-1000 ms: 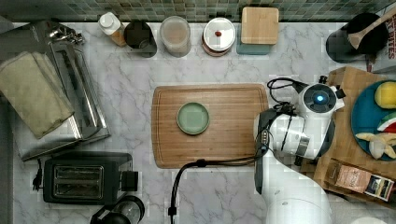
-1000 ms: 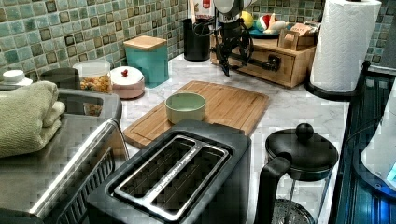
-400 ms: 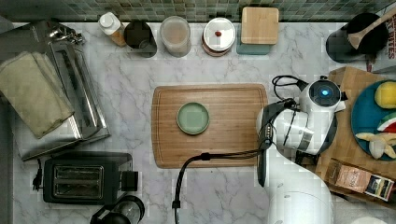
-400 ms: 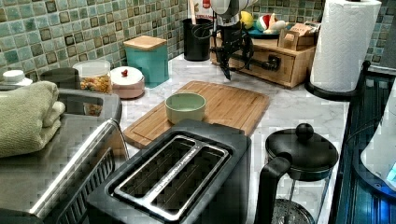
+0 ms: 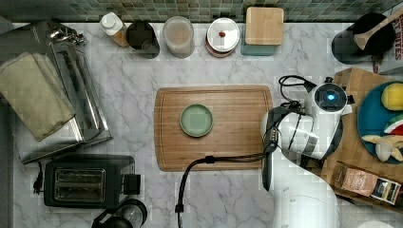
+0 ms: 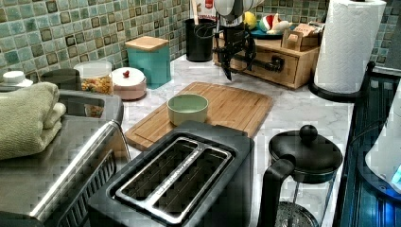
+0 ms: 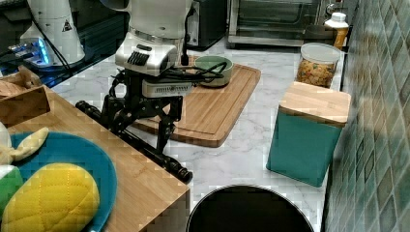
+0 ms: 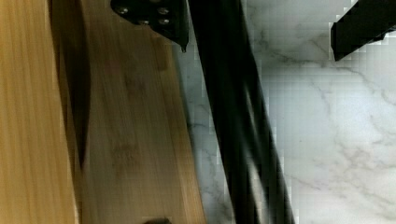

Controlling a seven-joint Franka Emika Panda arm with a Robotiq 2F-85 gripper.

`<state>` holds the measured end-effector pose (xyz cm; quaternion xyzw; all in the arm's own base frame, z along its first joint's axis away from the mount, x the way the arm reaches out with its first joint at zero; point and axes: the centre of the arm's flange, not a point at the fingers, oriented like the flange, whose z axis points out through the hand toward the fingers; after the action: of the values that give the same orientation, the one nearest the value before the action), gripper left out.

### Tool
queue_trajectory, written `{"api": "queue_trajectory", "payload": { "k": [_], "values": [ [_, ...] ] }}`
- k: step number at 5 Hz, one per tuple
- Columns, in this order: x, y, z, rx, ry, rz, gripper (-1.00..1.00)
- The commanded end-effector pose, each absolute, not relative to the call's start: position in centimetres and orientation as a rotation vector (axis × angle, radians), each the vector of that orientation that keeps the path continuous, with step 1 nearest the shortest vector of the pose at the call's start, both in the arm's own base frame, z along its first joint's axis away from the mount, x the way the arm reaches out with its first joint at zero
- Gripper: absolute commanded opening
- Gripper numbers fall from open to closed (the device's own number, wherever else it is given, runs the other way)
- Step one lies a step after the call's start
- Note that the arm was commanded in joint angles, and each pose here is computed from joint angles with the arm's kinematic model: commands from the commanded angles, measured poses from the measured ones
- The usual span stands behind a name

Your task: Open the drawer.

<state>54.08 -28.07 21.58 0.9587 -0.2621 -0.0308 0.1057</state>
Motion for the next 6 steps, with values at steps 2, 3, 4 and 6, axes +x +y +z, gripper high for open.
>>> {"api": "queue_trajectory", "payload": {
  "k": [2,3,4,6],
  "values": [
    [64.6,3.9,24.5,3.085,-0.508,0.113,1.0],
    [65.2,6.7,24.7,3.104,-0.534,0.139,1.0],
    [65.4,8.4,25.1,3.09,-0.58,0.15,1.0],
    [65.7,10.9,26.5,3.049,-0.71,0.182,1.0]
  ]
}}
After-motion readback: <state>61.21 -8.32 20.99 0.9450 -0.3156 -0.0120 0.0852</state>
